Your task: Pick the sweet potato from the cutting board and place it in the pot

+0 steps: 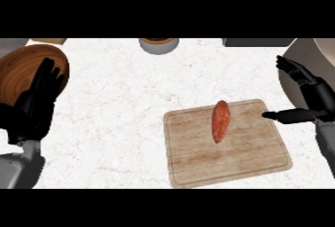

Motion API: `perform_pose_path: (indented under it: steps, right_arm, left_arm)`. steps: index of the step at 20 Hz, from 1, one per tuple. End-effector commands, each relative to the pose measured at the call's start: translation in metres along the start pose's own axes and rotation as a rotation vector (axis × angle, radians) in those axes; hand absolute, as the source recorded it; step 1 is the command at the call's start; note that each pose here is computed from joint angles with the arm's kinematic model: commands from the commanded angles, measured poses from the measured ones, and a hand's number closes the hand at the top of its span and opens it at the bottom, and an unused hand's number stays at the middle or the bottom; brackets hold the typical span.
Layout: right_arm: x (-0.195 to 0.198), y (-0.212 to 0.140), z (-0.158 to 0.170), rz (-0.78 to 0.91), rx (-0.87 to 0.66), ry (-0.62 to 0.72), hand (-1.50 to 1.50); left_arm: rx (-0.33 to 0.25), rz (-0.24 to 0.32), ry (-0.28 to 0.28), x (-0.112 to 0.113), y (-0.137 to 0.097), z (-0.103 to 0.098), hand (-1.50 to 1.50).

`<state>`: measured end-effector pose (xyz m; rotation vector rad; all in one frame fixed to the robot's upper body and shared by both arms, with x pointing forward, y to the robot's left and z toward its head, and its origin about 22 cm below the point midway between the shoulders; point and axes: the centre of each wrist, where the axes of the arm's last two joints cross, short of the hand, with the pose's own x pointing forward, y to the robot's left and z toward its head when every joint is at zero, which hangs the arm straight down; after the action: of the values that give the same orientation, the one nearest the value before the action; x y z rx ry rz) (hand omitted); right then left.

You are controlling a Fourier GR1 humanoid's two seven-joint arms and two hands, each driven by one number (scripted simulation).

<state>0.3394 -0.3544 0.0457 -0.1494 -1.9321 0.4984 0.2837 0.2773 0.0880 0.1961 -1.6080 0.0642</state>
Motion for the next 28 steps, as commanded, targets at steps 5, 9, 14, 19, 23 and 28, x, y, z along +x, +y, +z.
perform_pose_path:
  steps: [5,9,14,19,23,28]
  right_arm:
    - [0.058,0.000,-0.048,0.252,0.432,0.186,-1.50]
    - [0.079,0.014,-0.060,0.369,0.570,0.240,-1.50]
    - [0.088,0.074,-0.061,0.425,0.710,0.329,-1.50]
    - [0.102,0.083,-0.065,0.404,0.721,0.373,-1.50]
    - [0.102,0.078,-0.038,0.392,0.711,0.368,-1.50]
    - [0.086,0.100,-0.055,0.465,0.719,0.444,-1.50]
  left_arm:
    - [0.010,-0.010,-0.003,-0.003,-0.001,-0.006,0.00]
    - [0.008,-0.006,-0.009,-0.002,0.012,-0.007,0.00]
    - [0.005,0.006,0.013,-0.010,-0.003,-0.002,0.00]
    - [-0.002,0.002,-0.003,-0.007,0.017,-0.005,0.00]
    - [0.004,-0.002,-0.016,-0.020,0.002,-0.005,0.00]
    - [-0.004,-0.014,0.001,0.004,0.003,-0.003,0.00]
